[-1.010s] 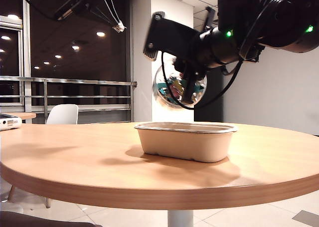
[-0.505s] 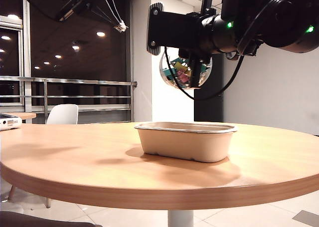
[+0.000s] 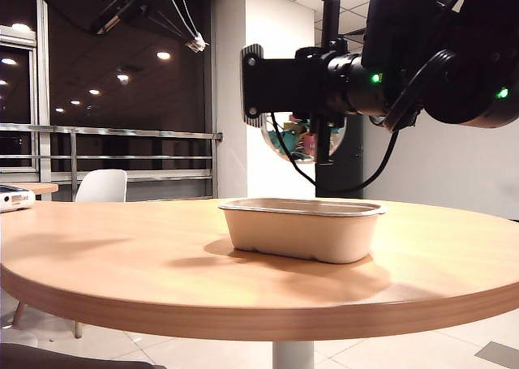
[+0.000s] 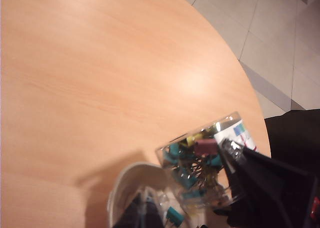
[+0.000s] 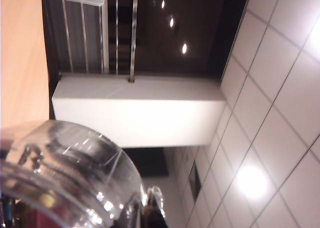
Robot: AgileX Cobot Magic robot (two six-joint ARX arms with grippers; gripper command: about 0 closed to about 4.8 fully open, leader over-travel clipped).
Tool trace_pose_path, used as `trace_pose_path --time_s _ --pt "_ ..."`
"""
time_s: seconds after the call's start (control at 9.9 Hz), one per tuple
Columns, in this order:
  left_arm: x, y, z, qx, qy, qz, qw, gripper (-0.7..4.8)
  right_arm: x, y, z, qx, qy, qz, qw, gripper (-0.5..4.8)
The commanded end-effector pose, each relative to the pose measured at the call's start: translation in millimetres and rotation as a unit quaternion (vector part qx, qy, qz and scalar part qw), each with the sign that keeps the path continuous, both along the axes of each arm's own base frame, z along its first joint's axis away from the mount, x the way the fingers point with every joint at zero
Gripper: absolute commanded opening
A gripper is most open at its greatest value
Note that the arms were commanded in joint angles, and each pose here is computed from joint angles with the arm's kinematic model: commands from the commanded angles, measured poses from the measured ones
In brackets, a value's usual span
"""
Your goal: Pick up the box filled with clips, pour some clips from it into the rectangular paper box, and then put the clip box back on the table.
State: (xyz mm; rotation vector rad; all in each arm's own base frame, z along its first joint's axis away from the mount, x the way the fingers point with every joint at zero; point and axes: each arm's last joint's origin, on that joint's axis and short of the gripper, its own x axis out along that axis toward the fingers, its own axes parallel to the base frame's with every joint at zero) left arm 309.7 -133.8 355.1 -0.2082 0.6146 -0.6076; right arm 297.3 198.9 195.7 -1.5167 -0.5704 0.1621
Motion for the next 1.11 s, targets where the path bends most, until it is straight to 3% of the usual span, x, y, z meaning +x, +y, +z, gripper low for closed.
trace_pose_path --time_s 0.1,0.71,1.11 --pt "-1.0 0.6 3.7 -0.005 -0.008 -0.001 1.000 -0.06 0.5 1.7 -1.2 -0.001 -0.014 0.015 1.000 -0.05" --pt "-0.7 0.4 4.3 -0.006 -0.012 -0.001 1.000 -0.06 -1.7 4.9 -1.1 -0.008 -0.018 0.009 1.000 -0.06" --pt "-0.7 0.4 4.4 -0.007 -0.012 -0.001 1.000 -0.06 0.2 5.6 -9.2 0.030 0.016 -0.006 0.999 -0.05"
